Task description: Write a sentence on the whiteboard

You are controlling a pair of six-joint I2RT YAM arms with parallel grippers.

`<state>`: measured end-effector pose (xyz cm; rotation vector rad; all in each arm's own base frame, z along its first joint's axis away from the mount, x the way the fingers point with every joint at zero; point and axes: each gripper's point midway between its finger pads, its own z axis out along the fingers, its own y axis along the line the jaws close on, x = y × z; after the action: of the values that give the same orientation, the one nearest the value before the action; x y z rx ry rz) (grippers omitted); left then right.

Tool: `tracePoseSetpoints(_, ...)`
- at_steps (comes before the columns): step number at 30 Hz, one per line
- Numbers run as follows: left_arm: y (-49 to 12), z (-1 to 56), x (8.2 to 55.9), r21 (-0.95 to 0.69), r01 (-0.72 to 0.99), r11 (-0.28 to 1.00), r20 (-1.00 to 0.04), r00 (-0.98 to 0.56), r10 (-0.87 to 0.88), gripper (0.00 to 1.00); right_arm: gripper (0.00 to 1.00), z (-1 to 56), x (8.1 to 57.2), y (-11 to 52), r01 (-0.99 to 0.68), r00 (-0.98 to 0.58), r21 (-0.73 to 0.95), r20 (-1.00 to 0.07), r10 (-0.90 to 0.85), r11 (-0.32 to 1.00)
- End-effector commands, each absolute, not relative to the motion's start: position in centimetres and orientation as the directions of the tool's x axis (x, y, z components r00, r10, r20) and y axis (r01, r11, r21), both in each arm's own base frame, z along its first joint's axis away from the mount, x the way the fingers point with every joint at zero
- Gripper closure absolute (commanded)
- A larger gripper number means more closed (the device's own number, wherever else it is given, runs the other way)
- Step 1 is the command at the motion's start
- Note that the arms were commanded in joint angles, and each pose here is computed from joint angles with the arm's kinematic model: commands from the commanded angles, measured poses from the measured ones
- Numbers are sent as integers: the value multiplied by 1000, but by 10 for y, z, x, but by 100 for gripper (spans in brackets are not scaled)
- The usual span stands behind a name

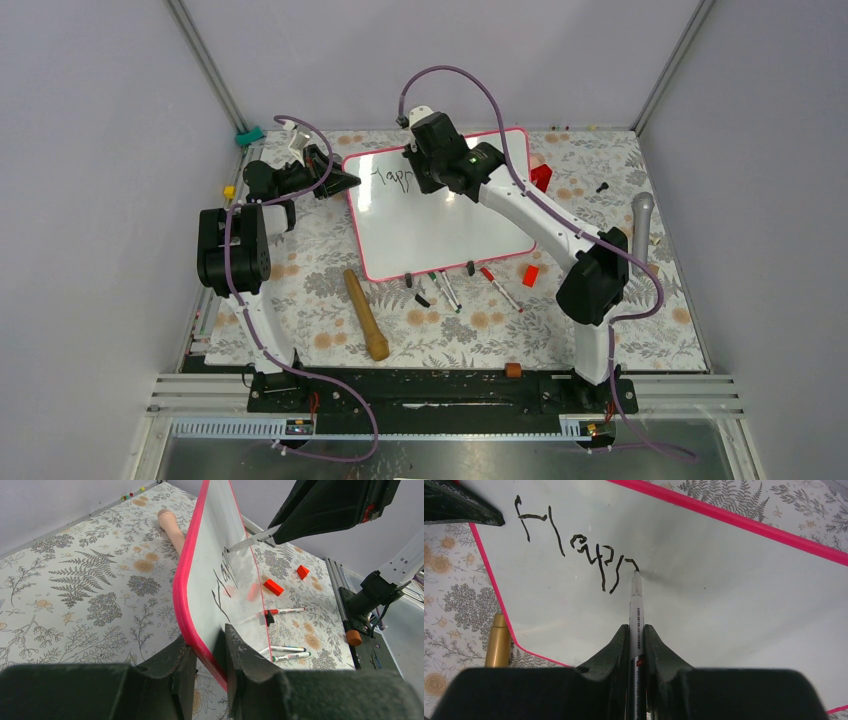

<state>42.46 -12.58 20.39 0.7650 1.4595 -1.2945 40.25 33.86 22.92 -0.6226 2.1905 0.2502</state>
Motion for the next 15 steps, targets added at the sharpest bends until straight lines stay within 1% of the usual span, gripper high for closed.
tracePoseSetpoints(1,-130,174,389,-150,988,44,-988,-152,35,100,100,236,399,332,-517,-533,-35,-769,-353,855)
tracePoseSetpoints(15,-130,173,389,-151,988,44,-988,-152,35,100,100,245,398,349,-555,-530,30,-783,-326,831)
